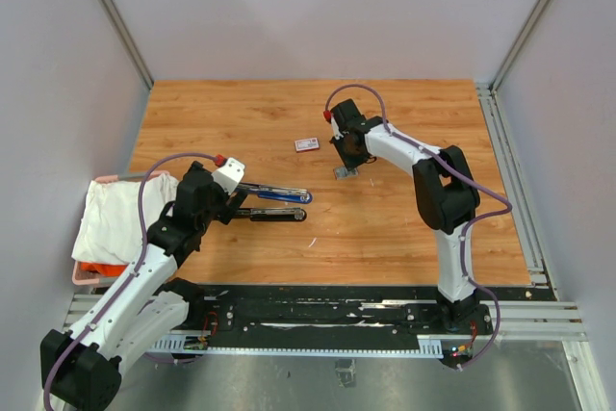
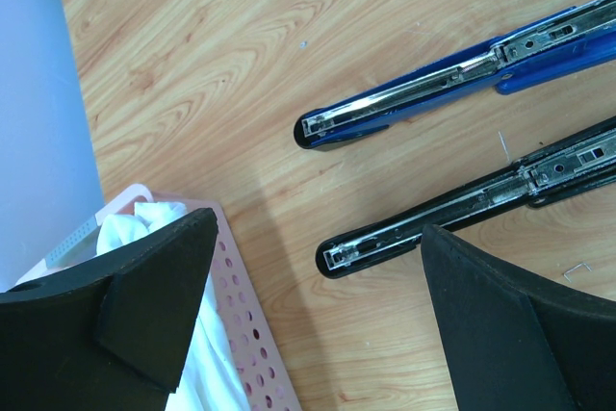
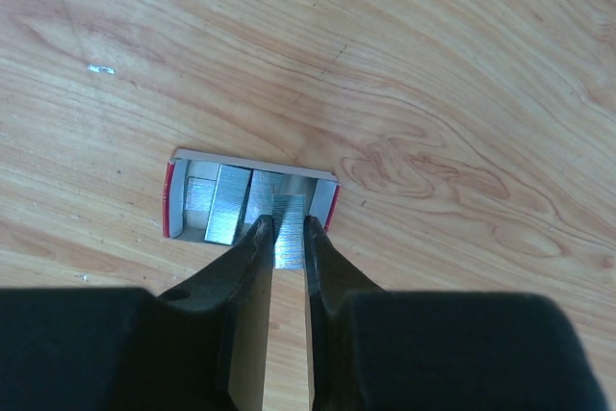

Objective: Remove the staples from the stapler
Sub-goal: Place the staple in the staple box.

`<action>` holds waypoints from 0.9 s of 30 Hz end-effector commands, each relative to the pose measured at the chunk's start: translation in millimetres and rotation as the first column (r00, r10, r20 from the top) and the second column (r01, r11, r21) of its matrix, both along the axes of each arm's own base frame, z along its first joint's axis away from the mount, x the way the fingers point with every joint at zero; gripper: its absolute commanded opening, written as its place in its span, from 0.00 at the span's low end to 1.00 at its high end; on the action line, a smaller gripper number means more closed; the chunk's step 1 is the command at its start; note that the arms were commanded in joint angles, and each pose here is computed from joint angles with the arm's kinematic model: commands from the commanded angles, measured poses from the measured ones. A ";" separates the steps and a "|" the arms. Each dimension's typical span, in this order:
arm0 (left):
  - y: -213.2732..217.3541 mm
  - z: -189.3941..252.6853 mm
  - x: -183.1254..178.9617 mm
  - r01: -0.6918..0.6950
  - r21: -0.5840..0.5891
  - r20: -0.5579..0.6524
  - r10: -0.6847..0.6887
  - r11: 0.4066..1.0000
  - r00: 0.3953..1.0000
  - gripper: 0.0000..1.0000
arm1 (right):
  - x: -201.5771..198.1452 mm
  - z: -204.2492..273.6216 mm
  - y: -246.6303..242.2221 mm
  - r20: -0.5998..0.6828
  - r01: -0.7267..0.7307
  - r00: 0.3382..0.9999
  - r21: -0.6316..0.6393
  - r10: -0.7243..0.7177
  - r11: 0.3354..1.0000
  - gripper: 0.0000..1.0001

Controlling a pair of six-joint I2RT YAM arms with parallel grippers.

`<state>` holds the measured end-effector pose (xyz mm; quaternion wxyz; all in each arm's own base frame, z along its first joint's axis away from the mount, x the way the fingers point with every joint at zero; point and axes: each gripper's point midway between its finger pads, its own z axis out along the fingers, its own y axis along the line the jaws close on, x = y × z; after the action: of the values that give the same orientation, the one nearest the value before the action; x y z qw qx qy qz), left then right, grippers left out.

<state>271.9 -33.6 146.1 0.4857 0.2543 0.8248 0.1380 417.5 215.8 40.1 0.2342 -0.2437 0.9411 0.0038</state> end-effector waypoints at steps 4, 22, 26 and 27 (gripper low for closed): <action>1.1 6.3 4.2 -0.005 -0.007 0.040 0.005 1.000 0.999 0.98 | -1.9 -12.8 -8.6 -0.036 0.036 0.999 -0.006 -0.036 0.999 0.17; 1.4 4.9 4.4 -0.006 -0.004 0.038 0.006 1.000 0.999 0.98 | -0.1 -14.3 -4.7 -0.045 0.041 0.998 0.022 -0.040 0.999 0.20; 1.7 4.9 4.5 -0.007 -0.004 0.038 0.007 1.000 0.999 0.98 | 0.8 -10.8 -5.2 -0.037 0.042 0.998 0.022 -0.041 0.999 0.24; 1.5 4.9 4.5 -0.006 -0.004 0.037 0.006 1.000 0.999 0.98 | 0.7 -10.4 -5.4 -0.036 0.042 0.998 0.022 -0.041 0.999 0.25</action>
<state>272.8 -33.9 147.1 0.4883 0.2534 0.8236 0.1378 417.2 214.4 33.2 0.2252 -0.2320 0.9462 0.0133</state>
